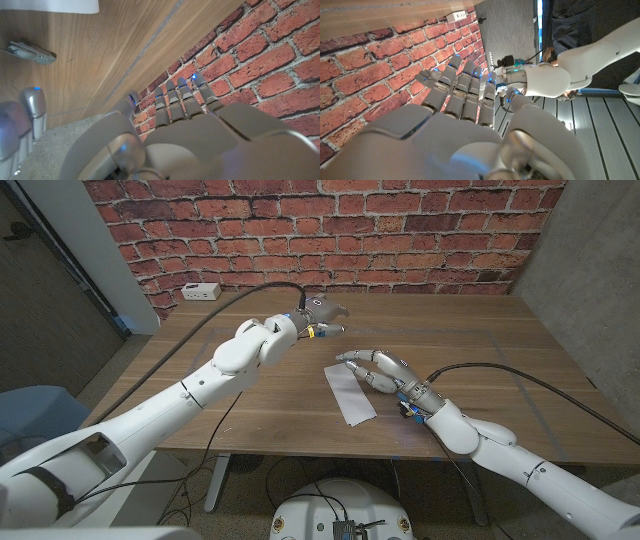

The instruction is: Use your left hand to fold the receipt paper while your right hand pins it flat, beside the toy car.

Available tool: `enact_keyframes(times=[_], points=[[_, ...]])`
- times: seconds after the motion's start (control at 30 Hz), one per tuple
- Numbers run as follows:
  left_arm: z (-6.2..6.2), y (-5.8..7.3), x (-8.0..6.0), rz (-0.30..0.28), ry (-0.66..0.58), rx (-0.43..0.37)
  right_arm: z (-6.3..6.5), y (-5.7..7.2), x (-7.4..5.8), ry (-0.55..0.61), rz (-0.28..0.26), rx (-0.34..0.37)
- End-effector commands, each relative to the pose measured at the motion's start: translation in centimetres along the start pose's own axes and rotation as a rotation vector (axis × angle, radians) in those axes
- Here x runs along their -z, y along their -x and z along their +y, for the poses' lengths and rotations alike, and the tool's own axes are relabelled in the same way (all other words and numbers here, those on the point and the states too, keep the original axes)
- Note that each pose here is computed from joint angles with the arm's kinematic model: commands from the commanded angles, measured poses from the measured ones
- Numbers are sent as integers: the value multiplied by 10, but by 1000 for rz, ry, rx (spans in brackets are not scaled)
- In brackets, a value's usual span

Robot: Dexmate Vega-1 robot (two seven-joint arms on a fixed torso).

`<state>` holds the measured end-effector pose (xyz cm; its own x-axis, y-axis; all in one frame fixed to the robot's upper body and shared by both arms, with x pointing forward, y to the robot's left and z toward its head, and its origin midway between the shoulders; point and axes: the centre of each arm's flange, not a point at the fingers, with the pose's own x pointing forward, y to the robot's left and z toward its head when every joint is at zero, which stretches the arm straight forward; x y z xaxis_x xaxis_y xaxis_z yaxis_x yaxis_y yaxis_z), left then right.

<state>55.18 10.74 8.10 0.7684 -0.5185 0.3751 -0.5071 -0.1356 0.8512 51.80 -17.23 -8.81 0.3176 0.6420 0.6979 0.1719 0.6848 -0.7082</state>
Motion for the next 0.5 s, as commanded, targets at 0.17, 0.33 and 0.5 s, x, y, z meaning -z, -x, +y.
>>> enact_keyframes(times=[0.17,0.33,0.5], points=[[-10,36,51,13,408,-103,-29,-3,1,-164,30,225],[-21,50,66,0,572,-153,-36,-1,8,-179,76,268],[-36,61,80,-10,714,-165,-43,0,16,-212,118,313]])
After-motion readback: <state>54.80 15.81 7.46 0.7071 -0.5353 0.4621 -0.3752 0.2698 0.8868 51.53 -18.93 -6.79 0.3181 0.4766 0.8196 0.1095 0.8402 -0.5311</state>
